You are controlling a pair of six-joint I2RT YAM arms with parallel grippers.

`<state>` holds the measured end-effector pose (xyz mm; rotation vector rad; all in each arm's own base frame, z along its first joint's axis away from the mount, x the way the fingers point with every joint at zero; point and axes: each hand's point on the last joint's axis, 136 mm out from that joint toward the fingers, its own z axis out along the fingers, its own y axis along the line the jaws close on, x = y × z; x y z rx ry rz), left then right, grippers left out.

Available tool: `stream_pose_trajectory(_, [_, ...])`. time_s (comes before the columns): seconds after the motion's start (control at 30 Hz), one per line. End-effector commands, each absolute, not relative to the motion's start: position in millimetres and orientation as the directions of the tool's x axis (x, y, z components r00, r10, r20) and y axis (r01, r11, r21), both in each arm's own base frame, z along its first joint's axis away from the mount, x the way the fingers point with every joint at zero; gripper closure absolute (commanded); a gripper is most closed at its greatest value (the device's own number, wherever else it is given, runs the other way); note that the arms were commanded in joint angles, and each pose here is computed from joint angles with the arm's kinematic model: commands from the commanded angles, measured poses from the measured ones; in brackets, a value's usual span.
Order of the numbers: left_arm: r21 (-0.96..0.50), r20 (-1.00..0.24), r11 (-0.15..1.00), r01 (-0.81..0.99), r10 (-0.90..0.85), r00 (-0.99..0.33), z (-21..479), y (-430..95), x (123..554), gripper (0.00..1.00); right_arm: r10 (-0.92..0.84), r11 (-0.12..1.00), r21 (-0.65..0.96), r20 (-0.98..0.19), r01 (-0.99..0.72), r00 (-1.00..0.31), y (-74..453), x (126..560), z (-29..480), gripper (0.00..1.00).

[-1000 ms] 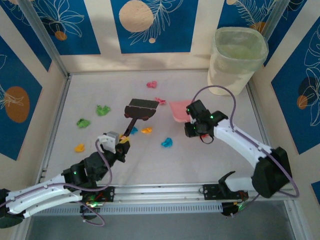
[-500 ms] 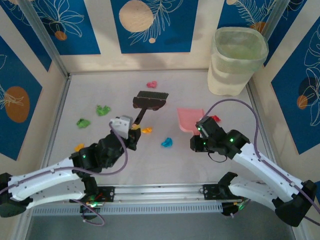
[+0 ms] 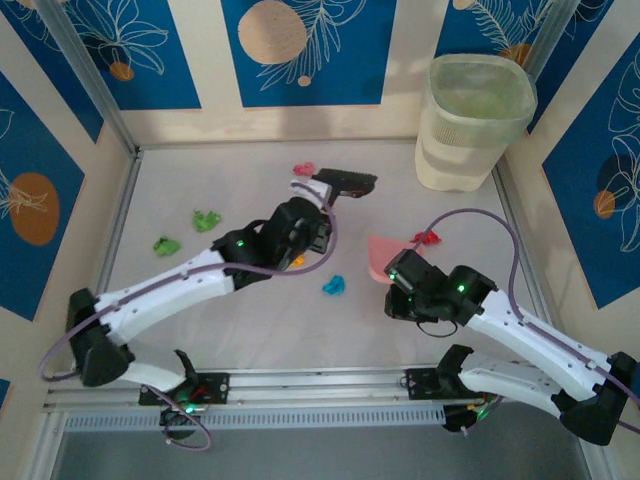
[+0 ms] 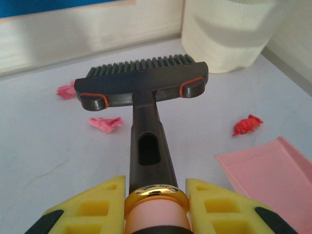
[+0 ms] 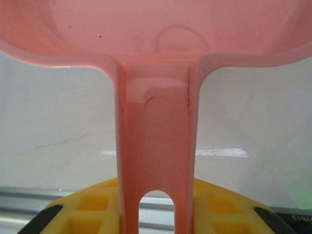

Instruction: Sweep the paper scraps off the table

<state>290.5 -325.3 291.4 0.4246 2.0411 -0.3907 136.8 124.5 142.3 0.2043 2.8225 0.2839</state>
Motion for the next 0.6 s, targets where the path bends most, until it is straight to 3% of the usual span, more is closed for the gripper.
stream_pose_trajectory(0.0, [-0.129,-0.883,0.811,0.57,0.169,-0.439,310,-367,295,1.0,0.312,0.95,0.115,-0.269,0.292,-0.911,94,130,139,1.0])
stream_pose_trajectory(0.27, [-0.18,-0.829,0.699,0.692,0.271,-0.489,278,-439,305,1.0,0.502,0.859,0.027,-0.239,0.511,-0.831,58,117,132,1.0])
stream_pose_trajectory(0.57, [-0.177,-0.782,0.653,0.737,0.362,-0.508,244,-477,316,1.0,0.595,0.804,0.116,-0.12,0.583,-0.795,62,136,106,1.0])
